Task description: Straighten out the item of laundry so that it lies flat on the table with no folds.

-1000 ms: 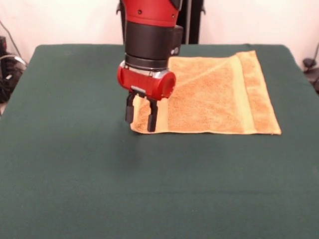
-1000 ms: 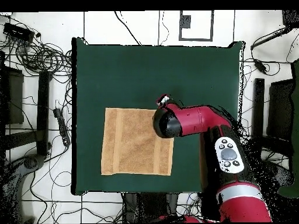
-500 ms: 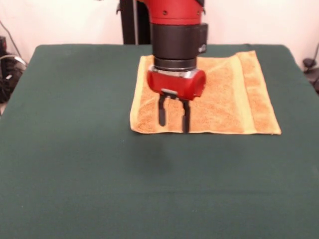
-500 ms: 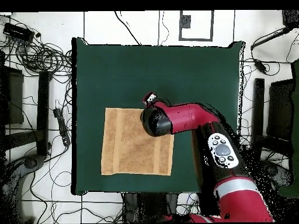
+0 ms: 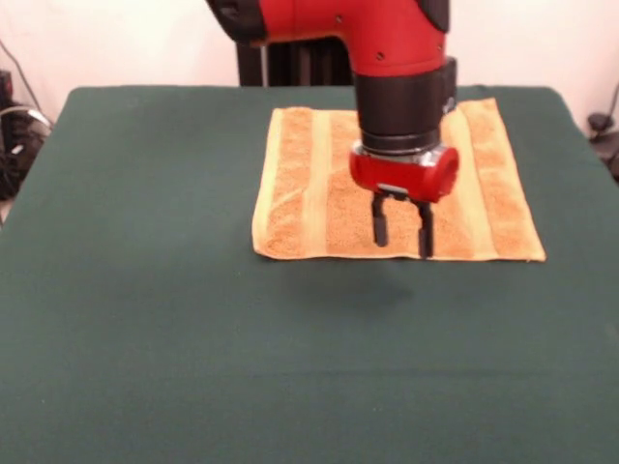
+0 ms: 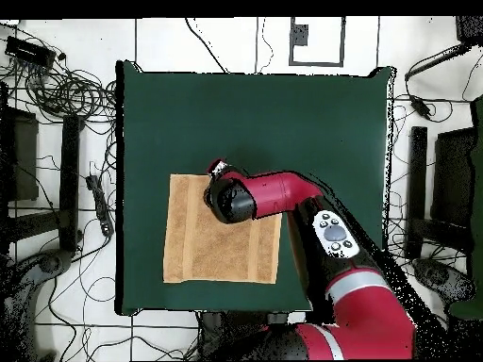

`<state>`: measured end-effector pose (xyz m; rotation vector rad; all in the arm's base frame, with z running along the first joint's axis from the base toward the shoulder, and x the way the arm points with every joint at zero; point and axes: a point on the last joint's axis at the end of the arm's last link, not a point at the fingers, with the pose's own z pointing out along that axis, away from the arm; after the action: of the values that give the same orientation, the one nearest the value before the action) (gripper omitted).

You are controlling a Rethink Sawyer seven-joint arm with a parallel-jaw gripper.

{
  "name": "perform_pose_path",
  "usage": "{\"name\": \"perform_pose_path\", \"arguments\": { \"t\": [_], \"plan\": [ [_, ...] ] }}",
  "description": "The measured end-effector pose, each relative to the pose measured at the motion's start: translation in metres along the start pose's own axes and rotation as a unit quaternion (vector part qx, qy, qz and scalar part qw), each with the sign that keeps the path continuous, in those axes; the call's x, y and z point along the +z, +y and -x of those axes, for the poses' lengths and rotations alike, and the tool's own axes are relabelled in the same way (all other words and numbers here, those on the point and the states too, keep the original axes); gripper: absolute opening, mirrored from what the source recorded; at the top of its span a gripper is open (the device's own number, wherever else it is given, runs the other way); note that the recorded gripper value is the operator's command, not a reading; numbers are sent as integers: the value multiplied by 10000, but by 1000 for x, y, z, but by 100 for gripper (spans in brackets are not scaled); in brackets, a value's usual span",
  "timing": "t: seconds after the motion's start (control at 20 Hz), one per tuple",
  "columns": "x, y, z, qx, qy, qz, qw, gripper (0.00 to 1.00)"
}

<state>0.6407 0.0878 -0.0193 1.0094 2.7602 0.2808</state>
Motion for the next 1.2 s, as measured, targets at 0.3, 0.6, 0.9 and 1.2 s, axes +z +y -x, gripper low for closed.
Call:
{"name": "perform_pose_path", "arguments": {
  "t": [0.3,0.6,0.9,1.2],
  "plan": [
    [21,2,-29,-45,231,-54,9997,100],
    [21,5,-31,-28,222,-83,9997,100],
    [22,16,-41,75,300,-73,9995,100],
    [24,36,-61,11,351,-26,9994,100]
  ]
}}
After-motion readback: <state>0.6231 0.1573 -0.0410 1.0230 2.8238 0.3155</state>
